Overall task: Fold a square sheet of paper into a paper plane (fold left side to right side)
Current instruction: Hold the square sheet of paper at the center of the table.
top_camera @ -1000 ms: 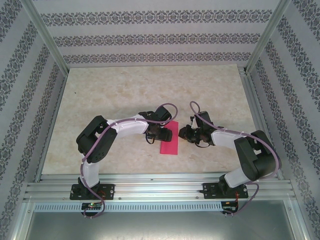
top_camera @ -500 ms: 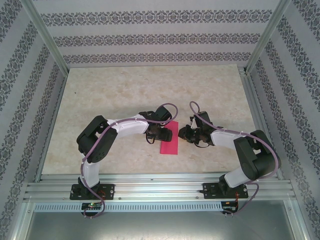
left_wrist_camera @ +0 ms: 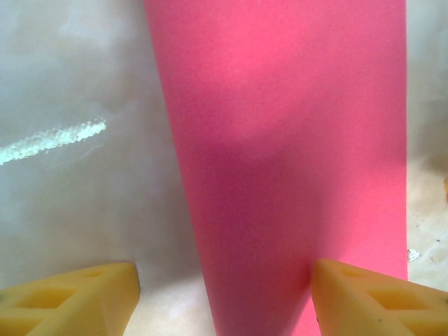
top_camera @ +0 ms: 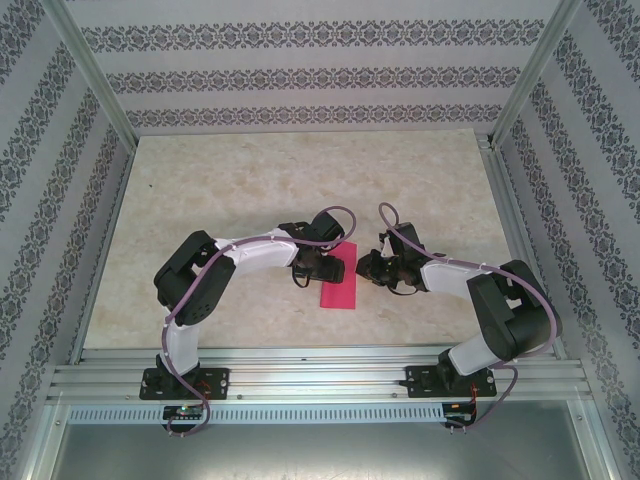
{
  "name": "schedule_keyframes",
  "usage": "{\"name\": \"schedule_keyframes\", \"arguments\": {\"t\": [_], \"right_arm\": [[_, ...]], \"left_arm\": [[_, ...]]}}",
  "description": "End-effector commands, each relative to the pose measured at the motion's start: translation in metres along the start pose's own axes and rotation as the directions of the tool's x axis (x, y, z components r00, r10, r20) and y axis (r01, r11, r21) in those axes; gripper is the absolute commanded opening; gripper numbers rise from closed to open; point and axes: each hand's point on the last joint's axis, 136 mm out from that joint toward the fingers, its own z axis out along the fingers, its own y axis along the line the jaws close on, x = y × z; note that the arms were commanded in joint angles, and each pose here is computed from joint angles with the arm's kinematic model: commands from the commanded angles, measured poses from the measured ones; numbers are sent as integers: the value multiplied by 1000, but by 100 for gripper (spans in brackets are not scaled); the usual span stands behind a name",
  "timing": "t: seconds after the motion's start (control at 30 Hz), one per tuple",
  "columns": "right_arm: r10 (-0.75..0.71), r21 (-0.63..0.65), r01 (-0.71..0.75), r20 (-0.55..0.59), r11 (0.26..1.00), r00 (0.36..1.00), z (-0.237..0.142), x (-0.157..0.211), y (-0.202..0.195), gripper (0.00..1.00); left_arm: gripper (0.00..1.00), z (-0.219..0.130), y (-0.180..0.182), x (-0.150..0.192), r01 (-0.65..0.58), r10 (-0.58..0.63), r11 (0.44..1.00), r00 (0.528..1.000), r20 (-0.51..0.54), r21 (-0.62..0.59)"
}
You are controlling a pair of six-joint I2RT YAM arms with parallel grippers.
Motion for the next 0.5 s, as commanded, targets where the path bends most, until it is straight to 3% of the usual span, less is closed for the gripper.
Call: {"name": "schedule_keyframes", "arguments": {"t": [0.0, 0.47], "right_arm": [[-19, -51, 20, 12, 999, 1000, 3, -6, 19, 14], [-6, 43, 7, -45, 999, 999, 19, 6, -2, 10]], "left_arm": [[69, 43, -7, 16, -21, 22, 999, 999, -46, 28], [69, 42, -7, 16, -24, 25, 999, 999, -45, 30]]}}
